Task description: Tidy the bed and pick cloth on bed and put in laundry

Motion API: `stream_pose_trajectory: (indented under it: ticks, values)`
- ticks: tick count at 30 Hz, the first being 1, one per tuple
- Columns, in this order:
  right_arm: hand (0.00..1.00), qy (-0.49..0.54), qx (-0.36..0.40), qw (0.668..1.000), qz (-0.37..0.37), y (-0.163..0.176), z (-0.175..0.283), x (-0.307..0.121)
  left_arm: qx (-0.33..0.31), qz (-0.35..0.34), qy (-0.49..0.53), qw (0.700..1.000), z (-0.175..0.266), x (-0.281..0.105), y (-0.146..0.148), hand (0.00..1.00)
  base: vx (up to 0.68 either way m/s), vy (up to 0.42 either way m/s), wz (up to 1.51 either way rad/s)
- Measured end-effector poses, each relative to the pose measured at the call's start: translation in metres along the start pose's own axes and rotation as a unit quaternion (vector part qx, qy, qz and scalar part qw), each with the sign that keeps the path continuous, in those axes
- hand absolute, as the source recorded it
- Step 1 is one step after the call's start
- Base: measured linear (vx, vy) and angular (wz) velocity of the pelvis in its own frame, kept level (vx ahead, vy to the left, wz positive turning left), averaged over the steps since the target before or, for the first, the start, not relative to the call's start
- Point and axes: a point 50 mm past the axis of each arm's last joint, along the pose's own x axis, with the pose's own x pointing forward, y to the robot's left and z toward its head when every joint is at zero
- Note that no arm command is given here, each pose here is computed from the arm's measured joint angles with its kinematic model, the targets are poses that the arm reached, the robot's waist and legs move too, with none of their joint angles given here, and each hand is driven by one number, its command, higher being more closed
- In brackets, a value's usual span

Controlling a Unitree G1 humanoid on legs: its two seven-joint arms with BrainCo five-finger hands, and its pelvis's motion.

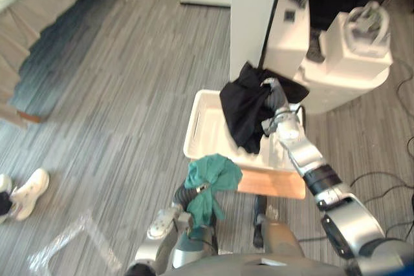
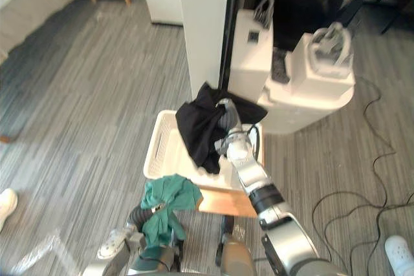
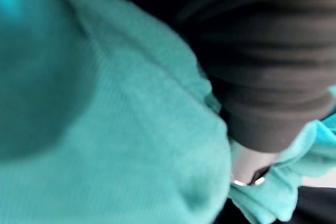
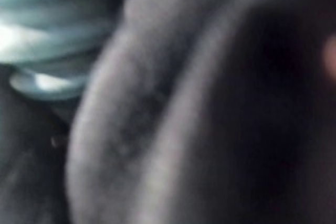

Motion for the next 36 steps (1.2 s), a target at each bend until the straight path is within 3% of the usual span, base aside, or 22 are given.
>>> stream_pose_trajectory:
  ticks: [14, 24, 33, 36]
  values:
    - [0.0, 0.025, -0.017, 0.998, -0.053, -0.013, -0.03, -0.008, -0.018, 0.028, -0.172, 0.984, 0.078, 0.01, -0.002, 1.0, 0.04, 0.025, 0.0]
    - [0.0, 0.164, -0.025, 0.986, -0.034, 0.002, -0.11, -0.112, 0.009, 0.011, -0.327, 0.945, 0.143, -0.029, -0.011, 1.0, 0.09, -0.003, -0.04]
    - [0.0, 0.218, -0.028, 0.976, 0.009, 0.018, -0.125, -0.167, 0.033, -0.032, -0.406, 0.913, 0.178, -0.05, -0.023, 1.0, 0.0, -0.013, -0.11]
    - [0.0, 0.262, -0.024, 0.964, 0.03, 0.022, -0.134, -0.193, 0.077, -0.026, -0.422, 0.903, 0.186, -0.054, -0.026, 1.0, -0.05, -0.031, -0.14]
